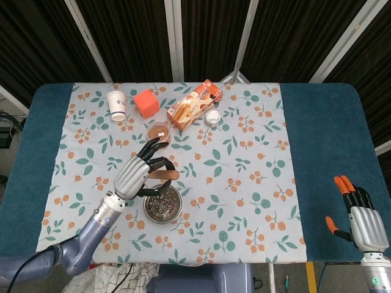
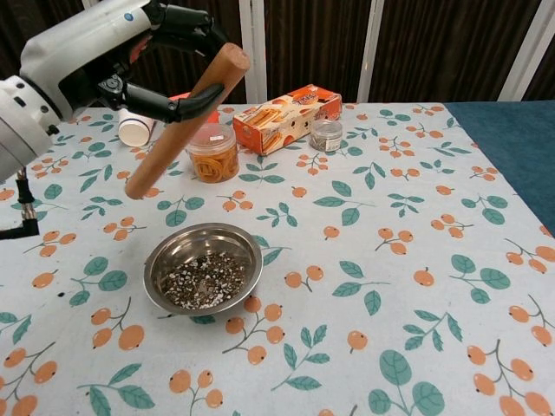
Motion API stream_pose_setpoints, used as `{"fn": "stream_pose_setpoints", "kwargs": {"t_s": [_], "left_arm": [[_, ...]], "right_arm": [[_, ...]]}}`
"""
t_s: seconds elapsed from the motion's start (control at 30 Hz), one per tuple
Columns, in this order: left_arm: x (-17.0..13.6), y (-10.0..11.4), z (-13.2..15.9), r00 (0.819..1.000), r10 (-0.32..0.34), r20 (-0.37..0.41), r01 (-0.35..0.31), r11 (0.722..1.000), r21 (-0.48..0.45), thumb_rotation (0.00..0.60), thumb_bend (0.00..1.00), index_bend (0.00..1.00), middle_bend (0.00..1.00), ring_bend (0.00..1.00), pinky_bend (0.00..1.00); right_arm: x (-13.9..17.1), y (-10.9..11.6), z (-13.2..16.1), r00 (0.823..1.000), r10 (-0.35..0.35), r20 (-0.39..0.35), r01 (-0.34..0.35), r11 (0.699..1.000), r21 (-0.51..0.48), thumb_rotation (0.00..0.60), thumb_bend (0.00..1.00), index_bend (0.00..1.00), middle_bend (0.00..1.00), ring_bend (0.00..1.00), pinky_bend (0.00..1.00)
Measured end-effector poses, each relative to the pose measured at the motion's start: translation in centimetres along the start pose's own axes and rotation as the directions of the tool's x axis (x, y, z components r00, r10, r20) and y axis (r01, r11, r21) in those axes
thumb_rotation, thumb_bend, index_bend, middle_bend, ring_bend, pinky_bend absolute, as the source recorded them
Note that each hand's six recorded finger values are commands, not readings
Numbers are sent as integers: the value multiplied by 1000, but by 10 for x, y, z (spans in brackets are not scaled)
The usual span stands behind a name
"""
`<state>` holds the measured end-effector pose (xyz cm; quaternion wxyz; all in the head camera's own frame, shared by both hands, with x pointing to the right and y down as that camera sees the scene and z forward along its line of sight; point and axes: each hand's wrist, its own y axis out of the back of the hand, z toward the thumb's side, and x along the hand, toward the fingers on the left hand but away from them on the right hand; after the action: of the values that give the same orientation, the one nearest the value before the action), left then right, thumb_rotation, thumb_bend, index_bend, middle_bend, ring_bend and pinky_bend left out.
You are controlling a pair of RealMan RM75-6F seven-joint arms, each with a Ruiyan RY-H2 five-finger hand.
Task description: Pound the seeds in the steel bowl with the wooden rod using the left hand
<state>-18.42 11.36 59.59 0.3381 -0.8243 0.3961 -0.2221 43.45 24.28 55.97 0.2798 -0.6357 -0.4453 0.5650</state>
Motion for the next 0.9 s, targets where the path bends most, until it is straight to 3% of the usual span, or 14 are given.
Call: {"fn": "stream_pose_setpoints", "kwargs": {"t_s": [0.17,0.37,0.57,0.9], "left_arm": [[6,14,-25,997,-17,-75,31,980,199,600,804,598,626,130,50],[5,14,-57,979,-61,-193,124,932,339,600,806,598,627,133,50],[-6,2,-87,951,-109,-289,227,882,414,600,812,600,629,136,50],[-17,-23,-106,923,-161,-349,308,852,423,600,811,600,626,136,50]], "right_arm": [[0,-1,1,1000,3,-1,-3,1000,0,600,366,0,0,0,0],[-1,-2,1,1000,7,-1,-7,1000,3,600,367,0,0,0,0],[-1,-1,1,1000,6,0,-6,1000,4,600,367,0,0,0,0],[0,-1,2,1000,4,-2,-4,1000,3,600,367,0,0,0,0]]}}
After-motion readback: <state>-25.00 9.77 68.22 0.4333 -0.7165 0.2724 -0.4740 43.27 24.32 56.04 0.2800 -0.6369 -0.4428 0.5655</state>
